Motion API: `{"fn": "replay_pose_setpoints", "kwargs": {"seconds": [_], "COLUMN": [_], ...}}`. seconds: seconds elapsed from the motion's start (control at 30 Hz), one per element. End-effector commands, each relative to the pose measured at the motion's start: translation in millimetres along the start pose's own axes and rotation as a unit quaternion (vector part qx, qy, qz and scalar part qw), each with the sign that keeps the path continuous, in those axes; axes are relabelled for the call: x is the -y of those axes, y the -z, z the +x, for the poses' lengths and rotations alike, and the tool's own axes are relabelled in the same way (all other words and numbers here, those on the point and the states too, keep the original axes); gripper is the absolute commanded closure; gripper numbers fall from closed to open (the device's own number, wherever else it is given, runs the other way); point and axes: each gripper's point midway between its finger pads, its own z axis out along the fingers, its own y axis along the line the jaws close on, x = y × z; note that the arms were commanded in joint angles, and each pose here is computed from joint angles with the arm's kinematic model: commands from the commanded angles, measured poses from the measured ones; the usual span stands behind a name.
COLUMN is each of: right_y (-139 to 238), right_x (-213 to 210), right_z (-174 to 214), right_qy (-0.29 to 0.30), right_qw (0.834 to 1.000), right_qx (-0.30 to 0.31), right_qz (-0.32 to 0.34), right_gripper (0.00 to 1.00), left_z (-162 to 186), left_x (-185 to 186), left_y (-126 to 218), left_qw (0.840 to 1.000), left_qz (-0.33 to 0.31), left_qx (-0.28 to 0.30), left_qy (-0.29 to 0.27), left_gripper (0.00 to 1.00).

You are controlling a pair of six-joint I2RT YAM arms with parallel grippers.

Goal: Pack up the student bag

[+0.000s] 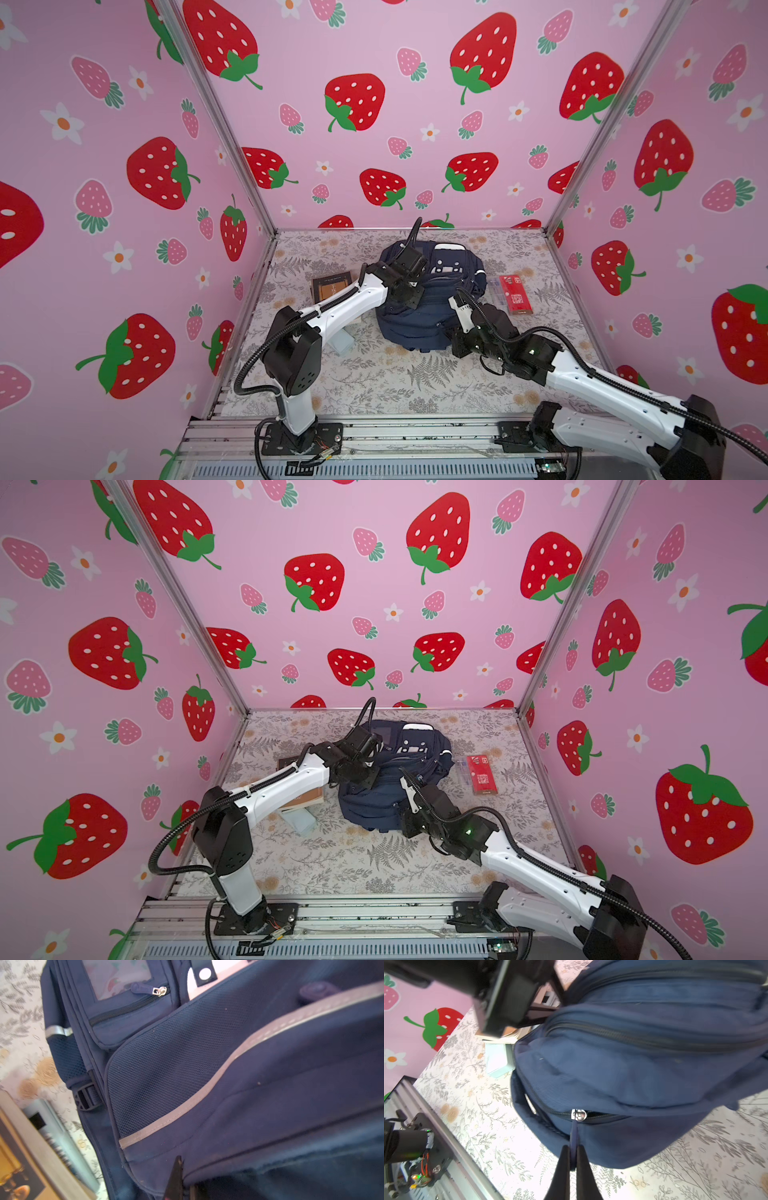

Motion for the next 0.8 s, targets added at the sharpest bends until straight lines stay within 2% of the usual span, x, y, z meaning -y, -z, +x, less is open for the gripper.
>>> {"fn": "replay_pose_setpoints", "kwargs": {"seconds": [0.0, 0.07, 0.17, 0.27, 0.33, 0.43, 0.57, 0.77], "right_y": [0, 0, 1, -7, -18, -36, -48, -59], "right_x": [-34, -37, -40, -45, -44, -39, -27, -42], "right_z": [-11, -9, -9, -6, -2, -4, -13, -10], "right_qy": [0.026, 0.028, 0.024, 0.018, 0.015, 0.006, -0.006, 0.018], "right_qw": [0.998, 0.998, 0.997, 0.996, 0.997, 0.999, 0.998, 0.998], "right_qx": [0.014, 0.015, 0.028, 0.030, 0.024, 0.035, 0.056, 0.050], "right_qz": [-0.060, -0.059, -0.068, -0.081, -0.072, -0.041, 0.005, -0.018], "right_gripper": [1.00, 1.00, 1.00, 1.00, 1.00, 1.00, 1.00, 1.00], "left_z": [-71, -79, -75, -68, -71, -83, -98, -110], "left_x": [32, 42, 40, 43, 51, 62, 51, 44], "left_y": [37, 43, 37, 29, 33, 50, 74, 102], "left_qw": [0.989, 0.988, 0.992, 0.993, 0.988, 0.970, 0.954, 0.915], "left_qz": [0.077, 0.089, 0.063, 0.075, 0.111, 0.184, 0.200, 0.257], "left_qx": [0.104, 0.110, 0.104, 0.089, 0.092, 0.109, 0.138, 0.172], "left_qy": [0.067, 0.054, 0.029, 0.037, 0.059, 0.118, 0.178, 0.259], "left_gripper": [1.00, 1.00, 1.00, 1.00, 1.00, 1.00, 1.00, 1.00]}}
